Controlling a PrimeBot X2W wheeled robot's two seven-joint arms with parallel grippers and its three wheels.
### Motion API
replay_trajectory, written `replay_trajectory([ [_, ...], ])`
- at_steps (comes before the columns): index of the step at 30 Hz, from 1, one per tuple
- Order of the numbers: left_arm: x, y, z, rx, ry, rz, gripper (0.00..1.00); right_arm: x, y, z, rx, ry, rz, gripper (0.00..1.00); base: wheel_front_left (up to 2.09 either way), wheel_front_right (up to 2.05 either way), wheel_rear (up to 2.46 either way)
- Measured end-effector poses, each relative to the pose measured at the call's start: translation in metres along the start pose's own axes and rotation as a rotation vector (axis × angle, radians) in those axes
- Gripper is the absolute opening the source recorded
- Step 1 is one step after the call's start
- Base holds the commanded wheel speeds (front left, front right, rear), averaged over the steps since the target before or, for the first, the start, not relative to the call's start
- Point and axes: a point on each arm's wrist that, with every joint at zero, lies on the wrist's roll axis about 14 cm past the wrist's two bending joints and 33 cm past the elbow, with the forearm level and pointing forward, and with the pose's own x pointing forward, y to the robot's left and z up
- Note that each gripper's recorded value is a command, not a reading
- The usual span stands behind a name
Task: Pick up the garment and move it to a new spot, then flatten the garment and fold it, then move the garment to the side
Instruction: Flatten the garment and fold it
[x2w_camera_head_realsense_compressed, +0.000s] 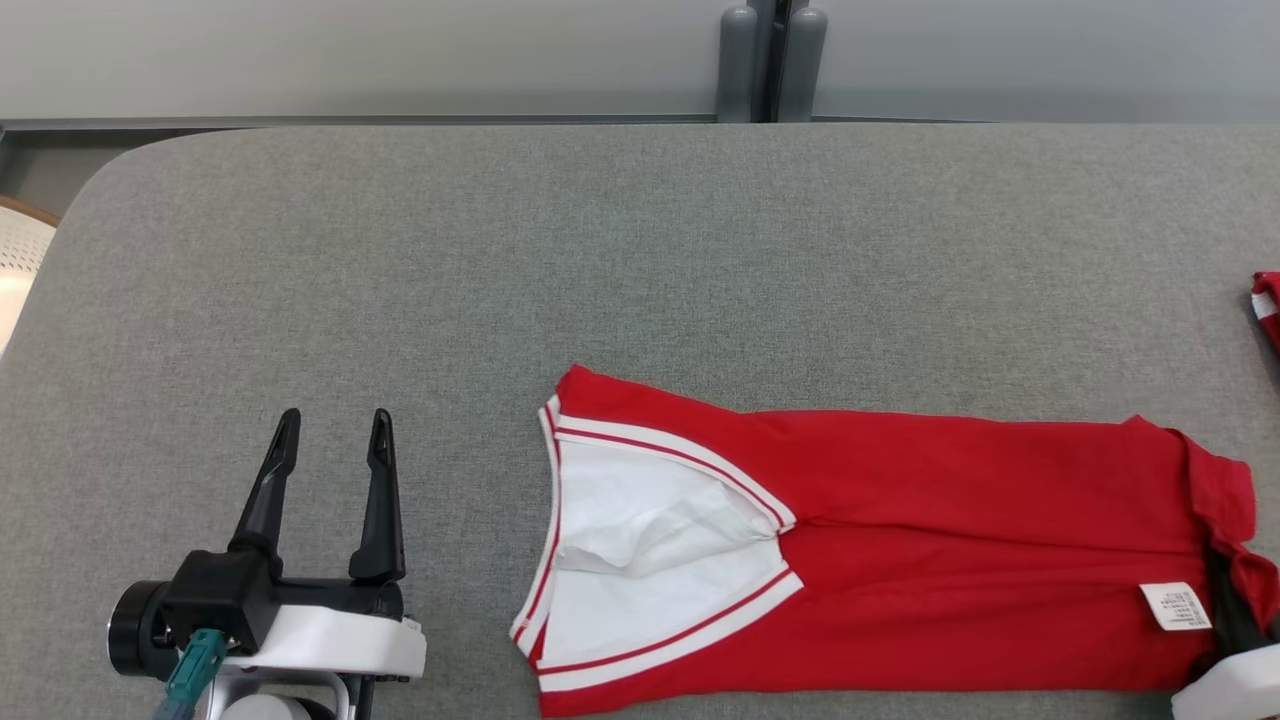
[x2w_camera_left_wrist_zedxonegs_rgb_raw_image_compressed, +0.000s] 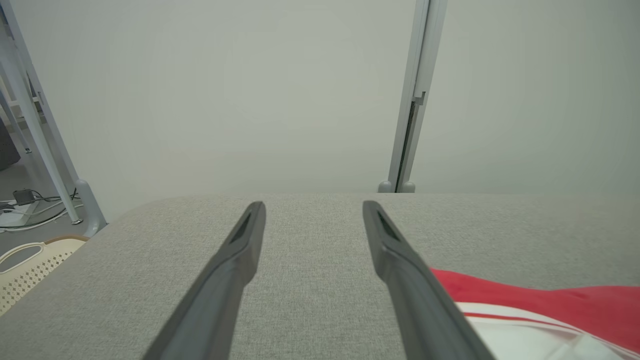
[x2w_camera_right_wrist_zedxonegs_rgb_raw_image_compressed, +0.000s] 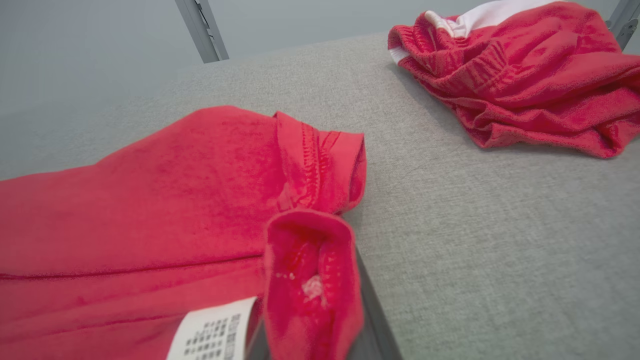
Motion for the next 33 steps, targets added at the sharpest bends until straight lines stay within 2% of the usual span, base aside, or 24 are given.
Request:
replay_trajectory([
  [3,-0.002,-0.001,0.001,-0.004,-0.002,0.0,1.0,-0.004,-0.011,0.007,-0.013,-0.018,-0.021,0.0,0.0,0.0,0.0],
  [8,-0.003,-0.003,0.006,-0.007,-0.016,-0.003,1.0,-0.004,0.016,0.034,-0.036,-0.104,0.059,0.0,0.0,0.0,0.0],
  [14,-0.008,-0.008,0.01,-0.013,-0.026,-0.015,1.0,-0.011,0.094,0.089,-0.08,-0.262,0.264,0.0,0.0,0.0,0.0],
  [17,-0.009,-0.011,0.012,-0.016,-0.029,-0.025,1.0,-0.02,0.139,0.098,-0.078,-0.28,0.382,0.0,0.0,0.0,0.0],
  [22,-0.012,-0.011,0.013,-0.016,-0.028,-0.025,1.0,-0.036,0.222,0.094,-0.008,-0.252,0.602,0.0,0.0,0.0,0.0],
  [26,-0.016,-0.007,0.012,-0.016,-0.022,-0.011,1.0,-0.046,0.273,0.068,0.062,-0.161,0.736,0.0,0.0,0.0,0.0],
  [29,-0.018,-0.004,0.01,-0.018,-0.017,0.003,1.0,-0.049,0.297,0.047,0.084,-0.087,0.799,0.0,0.0,0.0,0.0],
  [33,-0.018,0.002,0.008,-0.017,-0.011,0.021,1.0,-0.044,0.311,0.026,0.099,-0.021,0.827,0.0,0.0,0.0,0.0],
])
